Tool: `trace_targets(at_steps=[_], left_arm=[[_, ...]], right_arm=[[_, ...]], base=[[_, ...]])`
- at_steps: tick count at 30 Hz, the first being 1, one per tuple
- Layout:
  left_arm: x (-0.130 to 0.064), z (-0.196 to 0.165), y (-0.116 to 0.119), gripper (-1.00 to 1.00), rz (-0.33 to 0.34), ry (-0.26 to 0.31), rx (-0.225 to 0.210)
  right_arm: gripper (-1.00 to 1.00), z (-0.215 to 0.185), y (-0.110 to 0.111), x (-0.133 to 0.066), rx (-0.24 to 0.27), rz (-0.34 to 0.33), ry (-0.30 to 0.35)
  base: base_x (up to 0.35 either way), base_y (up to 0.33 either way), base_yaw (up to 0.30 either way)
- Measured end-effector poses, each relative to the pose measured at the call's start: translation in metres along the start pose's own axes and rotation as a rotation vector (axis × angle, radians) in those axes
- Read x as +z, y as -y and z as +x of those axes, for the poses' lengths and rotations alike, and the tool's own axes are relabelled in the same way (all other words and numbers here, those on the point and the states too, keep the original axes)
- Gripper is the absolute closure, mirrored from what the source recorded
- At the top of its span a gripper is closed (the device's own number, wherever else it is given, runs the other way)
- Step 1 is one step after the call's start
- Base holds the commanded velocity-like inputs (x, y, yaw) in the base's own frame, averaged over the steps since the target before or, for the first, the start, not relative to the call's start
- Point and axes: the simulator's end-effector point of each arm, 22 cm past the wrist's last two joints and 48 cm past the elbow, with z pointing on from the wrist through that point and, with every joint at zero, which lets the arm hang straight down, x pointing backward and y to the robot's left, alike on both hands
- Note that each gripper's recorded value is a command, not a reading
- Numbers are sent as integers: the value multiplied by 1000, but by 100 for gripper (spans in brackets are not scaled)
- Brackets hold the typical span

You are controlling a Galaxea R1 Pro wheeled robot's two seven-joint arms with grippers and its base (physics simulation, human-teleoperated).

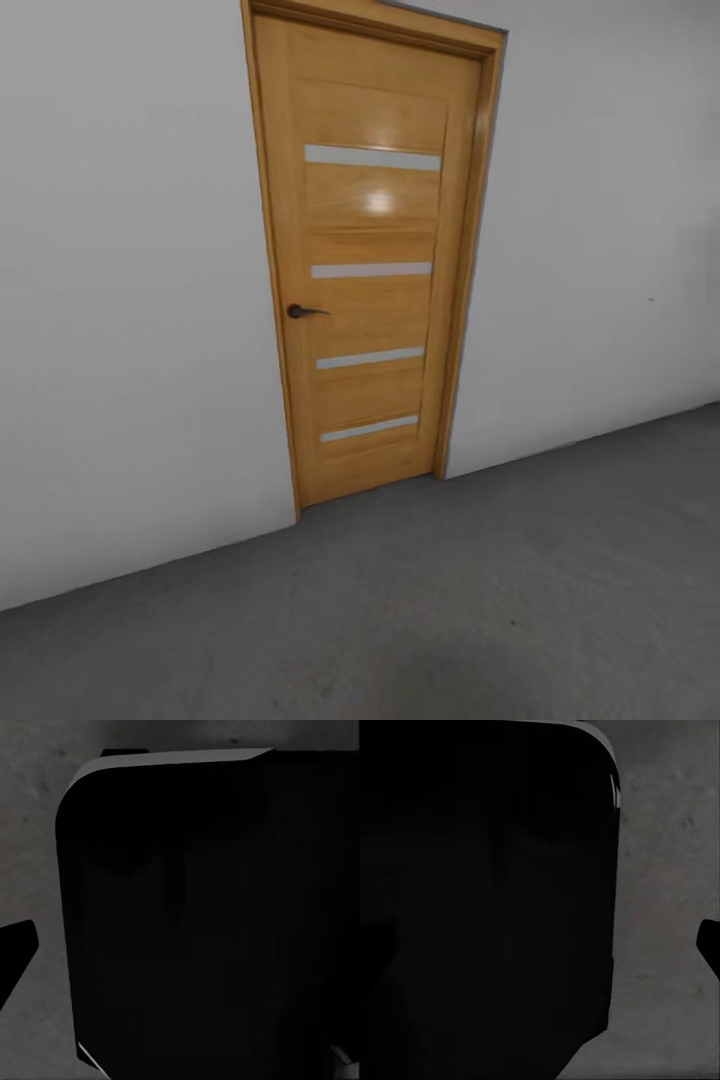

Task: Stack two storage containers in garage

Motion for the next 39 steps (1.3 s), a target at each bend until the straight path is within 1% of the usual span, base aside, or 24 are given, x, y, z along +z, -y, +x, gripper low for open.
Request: trace_targets(at_steps=[3, 5, 9, 15, 20, 26, 39], left_arm=[[0, 0, 6, -100, 8, 2, -9], [0, 0, 8, -100, 10, 4, -30], [0, 0, 8, -100, 9, 5, -52], [0, -1, 8, -100, 8, 5, -66], [0, 0, 7, -100, 8, 5, -69], [0, 0, 8, -100, 8, 5, -69], [0, 2, 7, -100, 6, -3, -71]], right_arm=[[-100, 0, 0, 0, 0, 0, 0], [-100, 0, 0, 0, 16, 1, 0], [-100, 0, 1, 0, 36, 3, -1], [-100, 0, 0, 0, 42, 3, 0], [-100, 0, -1, 0, 41, 2, 1], [-100, -1, -1, 0, 31, 1, 4], [-100, -2, 0, 0, 16, 3, 7]], base=[[0, 0, -298], [0, 0, -298], [0, 0, -298], [0, 0, -298], [0, 0, -277], [120, 0, -72], [306, 0, -5]])
